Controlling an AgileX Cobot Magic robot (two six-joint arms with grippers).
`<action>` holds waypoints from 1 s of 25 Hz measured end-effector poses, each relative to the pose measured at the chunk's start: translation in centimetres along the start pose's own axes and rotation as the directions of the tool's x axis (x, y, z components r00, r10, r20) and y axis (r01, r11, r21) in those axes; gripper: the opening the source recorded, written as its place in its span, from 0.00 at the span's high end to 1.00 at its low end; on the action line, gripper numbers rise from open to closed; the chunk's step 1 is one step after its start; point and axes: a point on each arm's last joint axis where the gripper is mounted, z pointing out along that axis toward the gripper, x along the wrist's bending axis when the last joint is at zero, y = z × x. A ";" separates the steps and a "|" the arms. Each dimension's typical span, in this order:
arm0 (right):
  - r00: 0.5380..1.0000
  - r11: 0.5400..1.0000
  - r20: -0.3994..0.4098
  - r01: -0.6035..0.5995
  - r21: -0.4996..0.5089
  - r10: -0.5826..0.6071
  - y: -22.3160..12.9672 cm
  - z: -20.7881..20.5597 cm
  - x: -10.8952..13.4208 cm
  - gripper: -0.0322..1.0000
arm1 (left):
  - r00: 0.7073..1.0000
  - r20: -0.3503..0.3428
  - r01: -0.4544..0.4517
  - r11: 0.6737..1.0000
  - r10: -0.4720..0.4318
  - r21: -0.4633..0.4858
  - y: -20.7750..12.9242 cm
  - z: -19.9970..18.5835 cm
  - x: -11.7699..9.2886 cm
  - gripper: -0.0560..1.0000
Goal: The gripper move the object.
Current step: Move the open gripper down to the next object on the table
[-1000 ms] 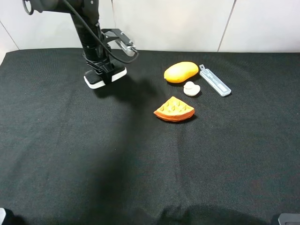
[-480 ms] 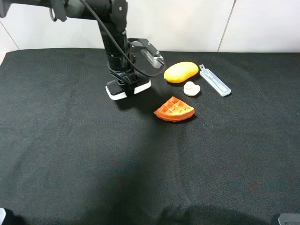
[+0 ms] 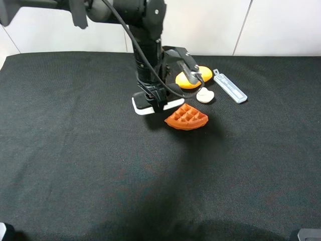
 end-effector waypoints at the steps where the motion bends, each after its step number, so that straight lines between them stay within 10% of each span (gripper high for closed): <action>1: 1.000 1.000 0.000 0.000 0.000 0.000 0.0 0.0 0.0 0.30 | 1.000 0.001 -0.013 1.000 0.013 -0.001 0.3 0.0 -0.6 0.32; 25: 1.000 1.000 0.000 0.000 0.000 0.000 0.0 0.0 0.0 0.30 | 0.979 0.008 -0.202 0.979 0.203 -0.030 4.7 -1.2 -10.2 0.32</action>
